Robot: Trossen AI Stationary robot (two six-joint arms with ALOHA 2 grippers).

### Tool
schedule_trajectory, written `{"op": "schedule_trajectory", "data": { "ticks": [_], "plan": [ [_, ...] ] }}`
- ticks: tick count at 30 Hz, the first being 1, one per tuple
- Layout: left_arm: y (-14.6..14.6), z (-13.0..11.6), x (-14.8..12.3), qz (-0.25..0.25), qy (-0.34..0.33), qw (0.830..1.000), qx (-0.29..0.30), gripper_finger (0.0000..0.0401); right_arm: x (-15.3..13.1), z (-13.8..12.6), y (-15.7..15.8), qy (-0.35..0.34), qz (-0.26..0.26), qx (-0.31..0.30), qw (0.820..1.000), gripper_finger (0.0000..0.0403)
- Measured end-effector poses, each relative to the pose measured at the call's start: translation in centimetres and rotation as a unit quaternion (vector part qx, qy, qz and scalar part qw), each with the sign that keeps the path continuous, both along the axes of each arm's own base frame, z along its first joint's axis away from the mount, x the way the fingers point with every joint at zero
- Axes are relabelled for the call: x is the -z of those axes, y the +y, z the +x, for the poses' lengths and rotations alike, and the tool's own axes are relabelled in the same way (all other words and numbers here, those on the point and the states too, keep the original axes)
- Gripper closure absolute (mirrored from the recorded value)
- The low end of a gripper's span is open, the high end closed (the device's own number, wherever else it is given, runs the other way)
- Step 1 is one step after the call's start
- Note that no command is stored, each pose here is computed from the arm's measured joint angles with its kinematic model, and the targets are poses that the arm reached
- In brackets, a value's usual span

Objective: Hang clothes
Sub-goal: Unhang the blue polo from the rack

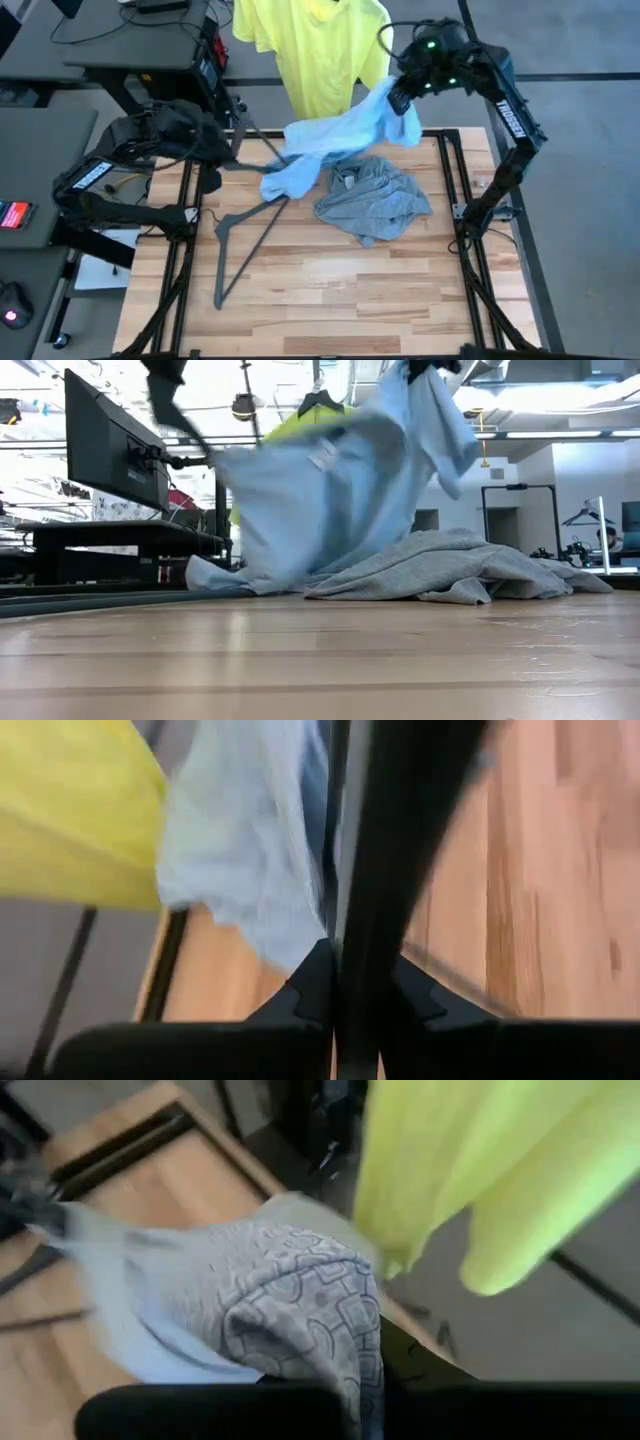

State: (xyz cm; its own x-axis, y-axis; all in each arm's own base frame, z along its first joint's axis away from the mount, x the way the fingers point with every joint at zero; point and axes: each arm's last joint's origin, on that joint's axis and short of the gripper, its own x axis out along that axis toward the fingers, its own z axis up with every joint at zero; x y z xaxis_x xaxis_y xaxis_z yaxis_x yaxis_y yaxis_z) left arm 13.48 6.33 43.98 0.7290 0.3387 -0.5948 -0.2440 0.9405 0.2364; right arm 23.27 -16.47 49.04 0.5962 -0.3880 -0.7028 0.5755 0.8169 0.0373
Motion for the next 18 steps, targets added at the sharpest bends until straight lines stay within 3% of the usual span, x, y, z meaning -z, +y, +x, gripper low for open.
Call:
{"op": "schedule_trajectory", "data": {
  "ticks": [3,5,8,12,14,18],
  "plan": [
    [0.0,-0.2,-1.7,0.036,-0.081,0.996,-0.023,0.0377,1.6,2.8,1.2,0.032,0.025,-0.051,0.998,0.0402],
    [-0.2,-0.7,-2.4,0.024,-0.098,0.994,-0.029,0.0377,2.9,4.1,2.0,0.074,0.044,-0.085,0.993,0.0403],
    [-0.9,-1.1,-1.7,-0.105,-0.044,0.993,0.011,0.0377,4.5,5.4,2.6,0.126,0.067,-0.110,0.984,0.0403],
    [-1.9,-1.2,0.9,-0.307,0.072,0.947,0.060,0.0377,5.3,6.6,2.8,0.122,0.078,-0.133,0.981,0.0403],
    [-2.0,-0.6,2.7,-0.358,0.134,0.923,0.039,0.0377,5.4,6.7,2.6,0.122,0.082,-0.135,0.980,0.0403],
    [-1.7,0.1,7.8,-0.394,0.211,0.894,0.019,0.0377,5.9,7.1,2.2,0.118,0.078,-0.135,0.981,0.0403]
  ]
}}
